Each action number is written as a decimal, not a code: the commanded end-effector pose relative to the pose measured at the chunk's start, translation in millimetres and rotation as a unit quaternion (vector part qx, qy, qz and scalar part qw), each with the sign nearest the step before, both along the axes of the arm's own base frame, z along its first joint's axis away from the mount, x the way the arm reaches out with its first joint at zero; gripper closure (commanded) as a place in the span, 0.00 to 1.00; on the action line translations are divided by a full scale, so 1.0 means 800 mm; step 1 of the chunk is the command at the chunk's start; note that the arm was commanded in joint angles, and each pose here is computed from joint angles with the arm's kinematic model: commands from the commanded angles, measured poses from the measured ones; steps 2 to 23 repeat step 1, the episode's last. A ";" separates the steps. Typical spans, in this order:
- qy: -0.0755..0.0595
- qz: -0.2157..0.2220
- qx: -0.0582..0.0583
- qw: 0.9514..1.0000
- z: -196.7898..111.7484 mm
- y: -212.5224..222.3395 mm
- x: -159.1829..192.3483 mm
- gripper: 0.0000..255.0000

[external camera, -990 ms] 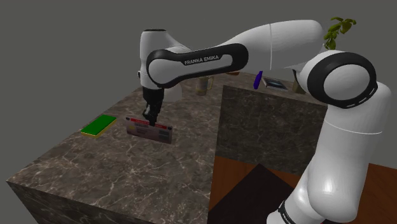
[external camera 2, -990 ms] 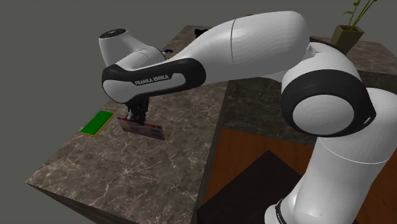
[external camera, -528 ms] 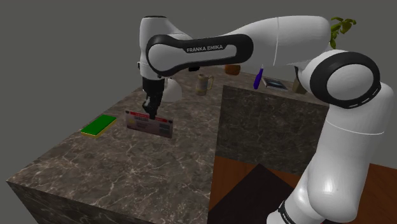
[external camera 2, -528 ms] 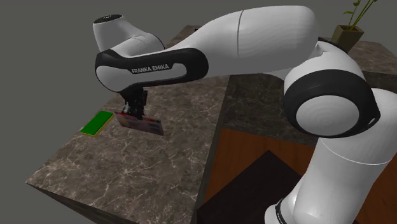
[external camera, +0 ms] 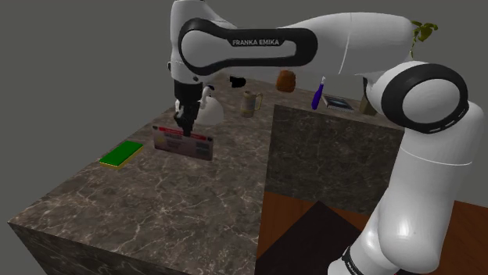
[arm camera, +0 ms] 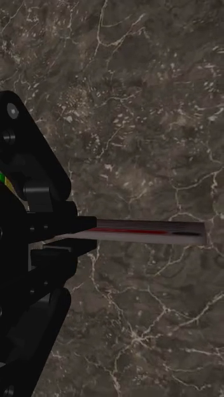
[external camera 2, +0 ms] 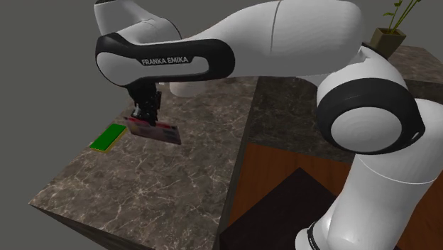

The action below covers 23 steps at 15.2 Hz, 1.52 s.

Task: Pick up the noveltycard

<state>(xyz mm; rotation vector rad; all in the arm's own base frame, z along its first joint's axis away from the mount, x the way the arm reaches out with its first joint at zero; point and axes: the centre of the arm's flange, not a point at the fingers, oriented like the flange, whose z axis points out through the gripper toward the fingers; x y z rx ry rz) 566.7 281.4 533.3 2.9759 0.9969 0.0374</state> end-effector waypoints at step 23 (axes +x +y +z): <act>0.000 0.000 0.000 1.000 0.005 -0.001 0.001 1.00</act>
